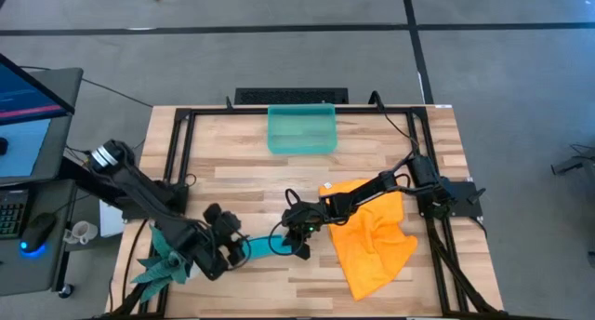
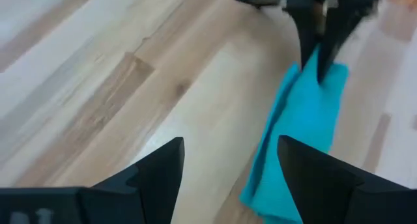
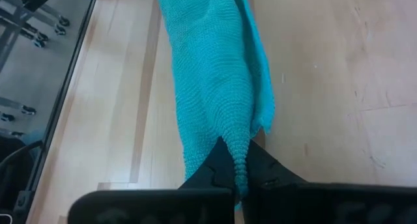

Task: Roll microfiber towels into tight, uniform cylinder then place into a basket
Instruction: Put the rolled blue microfiber cloth into the blue bin

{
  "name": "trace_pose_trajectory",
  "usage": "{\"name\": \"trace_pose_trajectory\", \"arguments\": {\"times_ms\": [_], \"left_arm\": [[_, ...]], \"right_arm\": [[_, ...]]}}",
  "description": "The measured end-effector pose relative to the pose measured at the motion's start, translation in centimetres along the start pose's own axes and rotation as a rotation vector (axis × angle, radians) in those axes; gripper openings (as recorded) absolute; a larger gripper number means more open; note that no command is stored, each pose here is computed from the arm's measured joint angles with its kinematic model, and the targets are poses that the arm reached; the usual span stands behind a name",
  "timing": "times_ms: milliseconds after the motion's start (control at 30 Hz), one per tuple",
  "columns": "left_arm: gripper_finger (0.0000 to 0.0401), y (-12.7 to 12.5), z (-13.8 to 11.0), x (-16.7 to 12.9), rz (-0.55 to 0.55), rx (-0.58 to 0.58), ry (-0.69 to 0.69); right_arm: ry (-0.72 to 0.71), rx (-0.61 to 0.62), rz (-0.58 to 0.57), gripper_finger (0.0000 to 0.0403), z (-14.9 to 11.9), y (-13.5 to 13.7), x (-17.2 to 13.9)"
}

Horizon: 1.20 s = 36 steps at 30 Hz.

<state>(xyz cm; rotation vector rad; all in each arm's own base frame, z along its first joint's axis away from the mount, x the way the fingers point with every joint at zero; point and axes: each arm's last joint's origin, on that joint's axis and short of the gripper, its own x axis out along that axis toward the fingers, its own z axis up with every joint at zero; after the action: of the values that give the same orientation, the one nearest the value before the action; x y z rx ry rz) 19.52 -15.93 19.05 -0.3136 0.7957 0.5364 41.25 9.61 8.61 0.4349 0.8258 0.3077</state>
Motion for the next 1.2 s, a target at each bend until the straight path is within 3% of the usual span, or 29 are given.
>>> {"name": "trace_pose_trajectory", "arguments": {"times_ms": [233, 500, 967, 1200], "left_arm": [[0.024, 1.6, -0.8, 2.3, -0.093, -0.161, 0.09], [0.024, 2.5, 0.4, 4.7, -0.334, -0.19, 0.214], [0.024, 3.4, 0.5, 7.0, -0.32, -0.158, 0.372], [0.024, 2.3, 0.1, 8.0, -0.424, -0.155, 0.432]], "right_arm": [[0.0, -0.001, 0.0, 0.0017, 0.0, 0.0, 0.0], [0.002, -0.013, 0.001, 0.0017, -0.1, 0.1, 0.0], [0.006, -0.02, 0.003, 0.0017, -0.2, 0.2, 0.1], [0.008, -0.02, 0.002, 0.0018, -0.2, 0.2, 0.1]]}}
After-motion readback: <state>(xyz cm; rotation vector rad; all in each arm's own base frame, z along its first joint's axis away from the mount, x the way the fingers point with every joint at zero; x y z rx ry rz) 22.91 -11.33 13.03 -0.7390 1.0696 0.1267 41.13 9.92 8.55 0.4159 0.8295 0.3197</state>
